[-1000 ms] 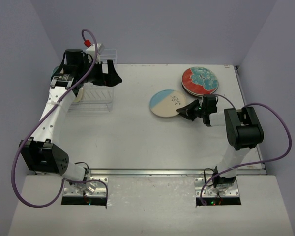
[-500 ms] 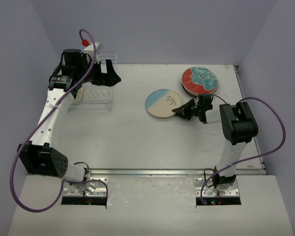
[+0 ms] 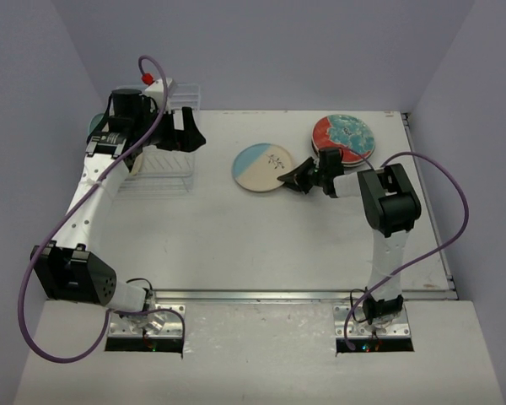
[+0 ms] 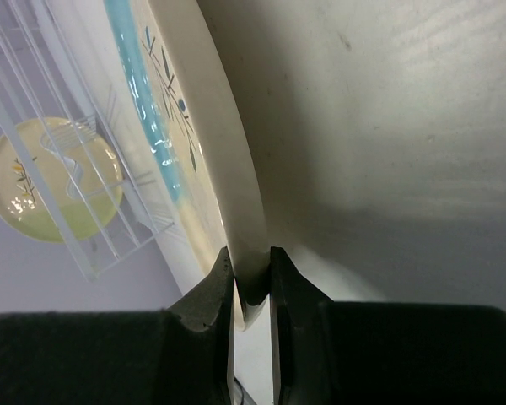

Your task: Unload the plates from the dish rack

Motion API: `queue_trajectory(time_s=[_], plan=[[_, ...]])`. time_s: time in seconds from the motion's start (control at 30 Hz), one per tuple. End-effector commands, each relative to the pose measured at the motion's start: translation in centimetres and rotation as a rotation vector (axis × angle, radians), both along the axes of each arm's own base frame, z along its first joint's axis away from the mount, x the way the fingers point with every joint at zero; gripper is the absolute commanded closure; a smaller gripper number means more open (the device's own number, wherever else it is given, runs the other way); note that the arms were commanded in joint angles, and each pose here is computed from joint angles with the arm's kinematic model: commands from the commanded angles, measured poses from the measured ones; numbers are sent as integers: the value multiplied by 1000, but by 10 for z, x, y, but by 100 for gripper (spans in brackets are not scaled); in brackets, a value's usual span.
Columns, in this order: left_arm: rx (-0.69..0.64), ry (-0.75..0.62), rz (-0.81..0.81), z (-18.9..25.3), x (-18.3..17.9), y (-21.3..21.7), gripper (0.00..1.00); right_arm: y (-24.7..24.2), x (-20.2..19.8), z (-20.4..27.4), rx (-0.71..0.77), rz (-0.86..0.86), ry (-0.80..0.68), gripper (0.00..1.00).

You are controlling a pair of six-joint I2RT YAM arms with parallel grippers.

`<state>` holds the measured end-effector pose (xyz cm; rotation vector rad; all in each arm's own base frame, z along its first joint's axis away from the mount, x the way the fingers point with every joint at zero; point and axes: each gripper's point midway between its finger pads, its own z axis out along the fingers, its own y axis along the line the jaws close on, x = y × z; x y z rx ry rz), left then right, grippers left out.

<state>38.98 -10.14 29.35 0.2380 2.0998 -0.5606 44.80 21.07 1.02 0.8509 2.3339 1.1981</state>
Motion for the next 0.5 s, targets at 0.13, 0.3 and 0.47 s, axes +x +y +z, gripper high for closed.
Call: queue_trajectory(time_s=[0.13,0.3,0.47], plan=[[38,-94,100,23,6,21,0,-19,30,-1,-108,-42,-53,87],[98,-111,243,31,13,48,0,-31,27,8,-143,-51,-73,45],[162,-104,384,35,18,78,0,-33,20,26,-146,-34,-107,36]])
